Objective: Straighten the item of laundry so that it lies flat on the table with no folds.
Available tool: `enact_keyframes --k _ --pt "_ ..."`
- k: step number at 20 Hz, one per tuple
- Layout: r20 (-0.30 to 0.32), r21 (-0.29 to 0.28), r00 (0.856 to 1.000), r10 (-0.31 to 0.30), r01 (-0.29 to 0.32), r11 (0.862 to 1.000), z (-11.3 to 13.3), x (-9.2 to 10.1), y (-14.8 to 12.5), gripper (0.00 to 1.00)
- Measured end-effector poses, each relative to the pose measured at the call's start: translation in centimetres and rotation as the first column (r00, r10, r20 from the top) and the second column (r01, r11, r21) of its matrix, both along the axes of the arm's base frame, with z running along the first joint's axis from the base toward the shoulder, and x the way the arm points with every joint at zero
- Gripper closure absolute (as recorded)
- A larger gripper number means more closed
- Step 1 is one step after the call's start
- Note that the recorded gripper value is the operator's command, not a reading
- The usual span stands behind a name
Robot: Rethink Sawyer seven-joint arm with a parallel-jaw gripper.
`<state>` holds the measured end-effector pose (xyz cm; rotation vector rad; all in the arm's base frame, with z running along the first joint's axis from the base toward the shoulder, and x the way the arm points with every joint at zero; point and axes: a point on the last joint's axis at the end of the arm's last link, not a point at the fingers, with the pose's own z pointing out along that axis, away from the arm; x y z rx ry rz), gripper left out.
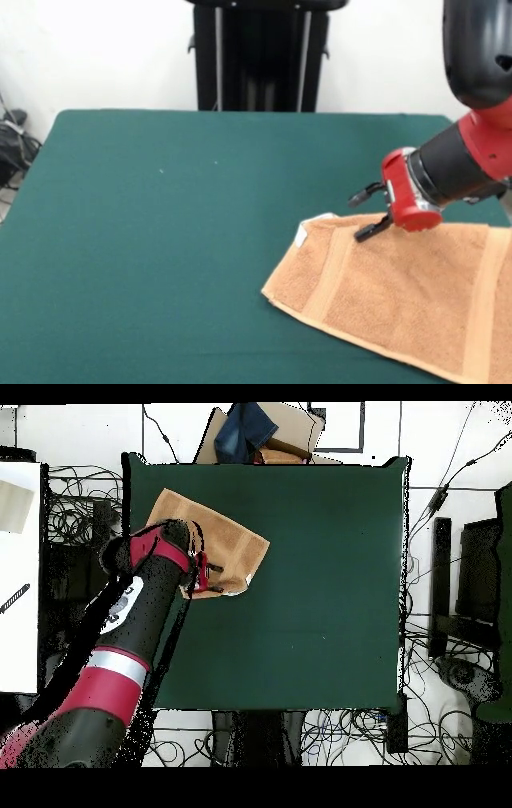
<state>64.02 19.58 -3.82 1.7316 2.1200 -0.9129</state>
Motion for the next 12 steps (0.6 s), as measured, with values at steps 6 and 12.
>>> enact_keyframes --k 6,12 --pt "-0.012 -0.006 1.0 0.009 -0.009 1.0 0.0 -1.3 0.8 0.0" --pt "0.005 0.001 1.0 -0.002 0.002 1.0 1.4 -1.4 0.5 0.0"
